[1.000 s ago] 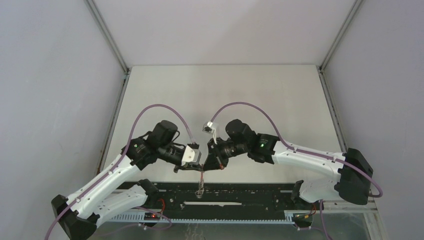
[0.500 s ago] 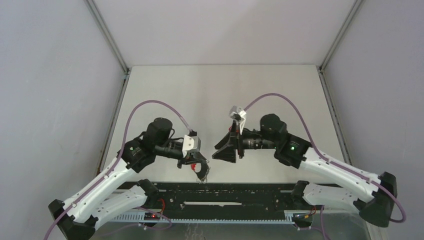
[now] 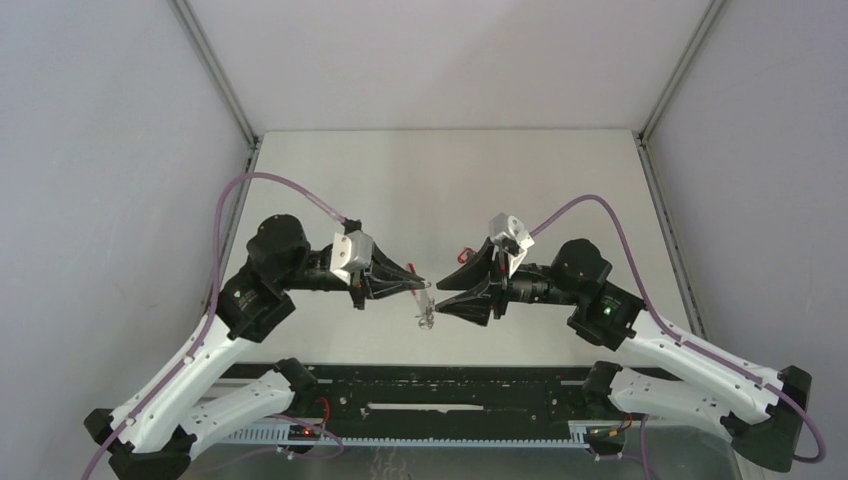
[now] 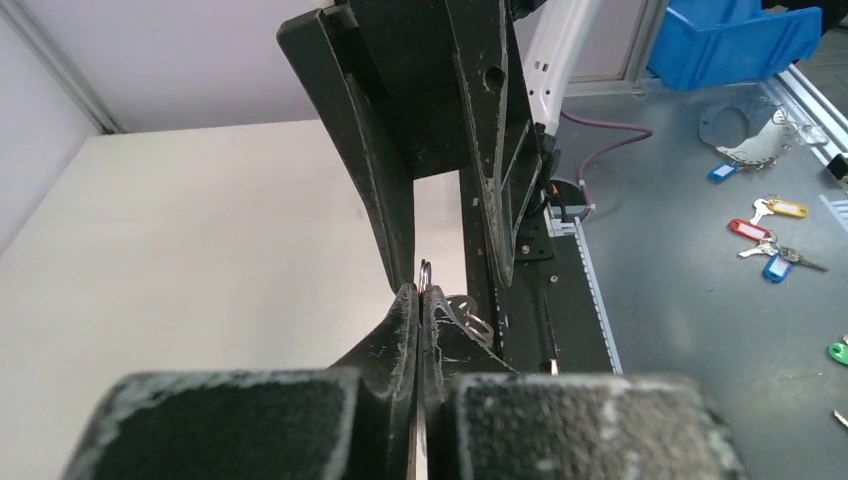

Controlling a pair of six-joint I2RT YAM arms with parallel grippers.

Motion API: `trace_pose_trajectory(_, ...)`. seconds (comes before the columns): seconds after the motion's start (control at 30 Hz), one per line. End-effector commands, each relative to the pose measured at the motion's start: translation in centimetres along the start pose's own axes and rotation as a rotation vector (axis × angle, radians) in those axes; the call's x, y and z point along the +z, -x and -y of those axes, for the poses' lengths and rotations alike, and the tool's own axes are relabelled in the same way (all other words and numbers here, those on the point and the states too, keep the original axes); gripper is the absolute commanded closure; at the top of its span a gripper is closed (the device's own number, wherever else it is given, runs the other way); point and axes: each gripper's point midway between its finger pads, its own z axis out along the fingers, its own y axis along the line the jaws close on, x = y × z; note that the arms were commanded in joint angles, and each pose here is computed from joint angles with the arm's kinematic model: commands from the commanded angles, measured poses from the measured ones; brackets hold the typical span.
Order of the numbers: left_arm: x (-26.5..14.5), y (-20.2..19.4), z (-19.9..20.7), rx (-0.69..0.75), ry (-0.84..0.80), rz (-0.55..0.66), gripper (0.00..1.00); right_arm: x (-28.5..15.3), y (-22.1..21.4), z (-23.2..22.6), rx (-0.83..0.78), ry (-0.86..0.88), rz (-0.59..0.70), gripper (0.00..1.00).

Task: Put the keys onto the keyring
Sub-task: Adjust the keyring.

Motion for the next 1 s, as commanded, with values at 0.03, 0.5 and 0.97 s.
trace_pose_trajectory(0.03,0.0,3.2,1.0,0.043,-0.053,0.076,1.00,-0.3,3.6,-1.7,-0.095,0.068,0.127,0.47)
trace_pose_trajectory(0.5,0.1,4.9,1.3,0.015,-0.081,0.120,1.00,0.6,5.0,-2.4,-0.156,0.095,0.190,0.56)
trace_pose_trajectory(0.97,0.2,4.5,1.6,-0.022,-0.090,0.111,1.00,1.3,5.4,-1.6,-0.125,0.032,0.192,1.00)
